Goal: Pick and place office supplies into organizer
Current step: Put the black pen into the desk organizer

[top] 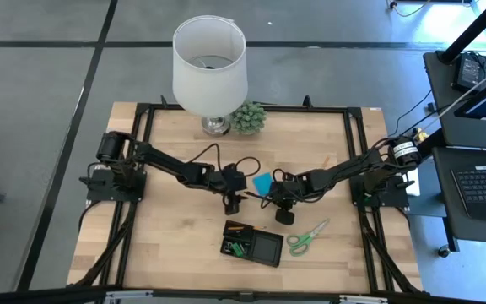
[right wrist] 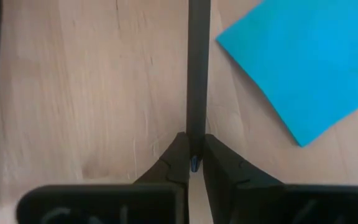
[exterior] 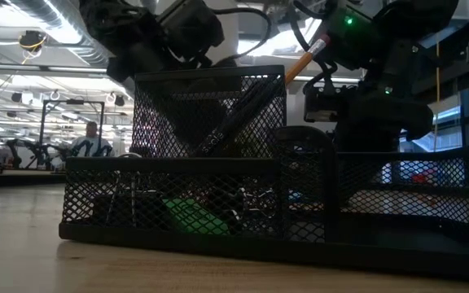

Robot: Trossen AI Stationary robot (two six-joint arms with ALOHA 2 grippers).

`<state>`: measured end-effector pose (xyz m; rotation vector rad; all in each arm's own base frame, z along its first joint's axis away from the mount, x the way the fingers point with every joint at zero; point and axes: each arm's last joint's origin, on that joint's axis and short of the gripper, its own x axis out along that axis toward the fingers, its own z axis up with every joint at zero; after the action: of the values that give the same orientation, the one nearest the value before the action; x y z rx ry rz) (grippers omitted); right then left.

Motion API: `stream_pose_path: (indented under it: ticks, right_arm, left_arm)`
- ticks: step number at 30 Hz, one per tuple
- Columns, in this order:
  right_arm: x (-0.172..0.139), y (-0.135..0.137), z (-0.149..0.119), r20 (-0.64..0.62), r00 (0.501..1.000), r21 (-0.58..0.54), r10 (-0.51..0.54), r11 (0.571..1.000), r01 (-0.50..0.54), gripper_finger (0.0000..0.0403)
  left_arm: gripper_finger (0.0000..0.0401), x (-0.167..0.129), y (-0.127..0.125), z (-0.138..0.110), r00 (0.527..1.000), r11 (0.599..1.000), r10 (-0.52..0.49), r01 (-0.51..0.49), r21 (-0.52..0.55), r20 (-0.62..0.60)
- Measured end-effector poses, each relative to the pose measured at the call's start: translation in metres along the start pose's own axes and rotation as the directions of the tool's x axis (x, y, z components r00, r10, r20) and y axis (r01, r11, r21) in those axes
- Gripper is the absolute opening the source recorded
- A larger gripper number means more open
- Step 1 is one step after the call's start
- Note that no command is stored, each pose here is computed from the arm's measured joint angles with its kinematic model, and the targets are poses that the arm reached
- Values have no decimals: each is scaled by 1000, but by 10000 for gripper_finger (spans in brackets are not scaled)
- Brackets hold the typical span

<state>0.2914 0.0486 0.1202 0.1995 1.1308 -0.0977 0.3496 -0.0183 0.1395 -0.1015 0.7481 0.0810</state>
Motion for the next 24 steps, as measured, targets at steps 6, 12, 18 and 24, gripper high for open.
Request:
stream_pose_path:
  ticks: [6,12,18,24]
  right_arm:
    - [0,0,1,9,1000,-1,4,1000,-4,31]
    - [1,2,4,45,999,-1,19,1000,-19,31]
    - [1,3,7,82,996,-1,34,999,-34,31]
    - [1,3,8,85,996,0,35,999,-36,31]
  left_arm:
    - [172,0,-1,2,999,999,-32,32,-2,13]
    - [144,0,-1,2,999,999,-32,32,-2,11]
    - [117,0,0,2,999,999,-32,32,-2,10]
    - [106,0,0,1,999,999,-32,32,-2,8]
